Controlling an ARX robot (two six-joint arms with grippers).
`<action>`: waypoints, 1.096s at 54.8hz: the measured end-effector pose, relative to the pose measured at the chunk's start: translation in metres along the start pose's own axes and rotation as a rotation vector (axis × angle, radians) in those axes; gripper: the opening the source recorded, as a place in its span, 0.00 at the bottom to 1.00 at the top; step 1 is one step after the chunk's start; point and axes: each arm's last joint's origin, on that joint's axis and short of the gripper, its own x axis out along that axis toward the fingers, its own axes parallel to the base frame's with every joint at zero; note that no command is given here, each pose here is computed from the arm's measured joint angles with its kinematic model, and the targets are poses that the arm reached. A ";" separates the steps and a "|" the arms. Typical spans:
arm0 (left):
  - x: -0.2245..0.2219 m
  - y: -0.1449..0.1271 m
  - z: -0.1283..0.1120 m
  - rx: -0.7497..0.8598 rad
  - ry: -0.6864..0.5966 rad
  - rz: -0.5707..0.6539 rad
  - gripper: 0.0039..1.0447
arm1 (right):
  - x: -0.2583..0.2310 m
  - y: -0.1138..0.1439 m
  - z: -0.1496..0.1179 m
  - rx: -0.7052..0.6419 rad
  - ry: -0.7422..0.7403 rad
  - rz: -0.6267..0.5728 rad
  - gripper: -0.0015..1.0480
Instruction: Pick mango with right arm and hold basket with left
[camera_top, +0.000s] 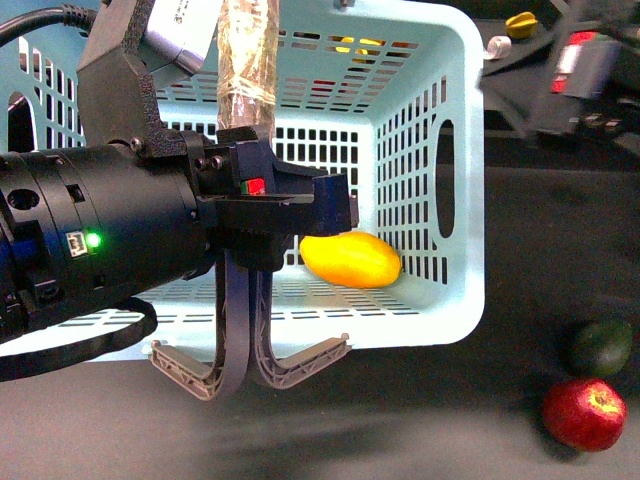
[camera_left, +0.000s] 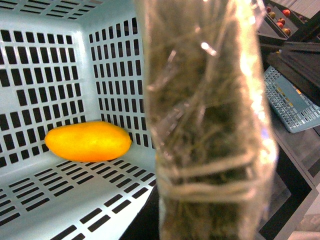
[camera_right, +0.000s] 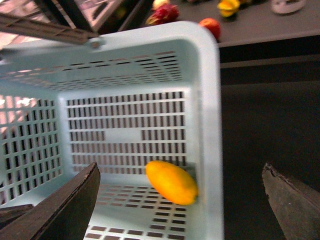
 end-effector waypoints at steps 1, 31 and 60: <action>0.000 0.000 0.000 0.000 0.000 0.000 0.04 | -0.006 -0.001 -0.001 -0.005 -0.007 -0.030 0.92; 0.000 0.000 0.000 -0.001 0.002 -0.005 0.04 | -0.105 -0.017 -0.048 -0.008 -0.075 -0.401 0.92; 0.000 0.000 0.000 0.000 0.001 -0.006 0.04 | -0.121 -0.016 -0.032 -0.243 -0.434 -0.315 0.55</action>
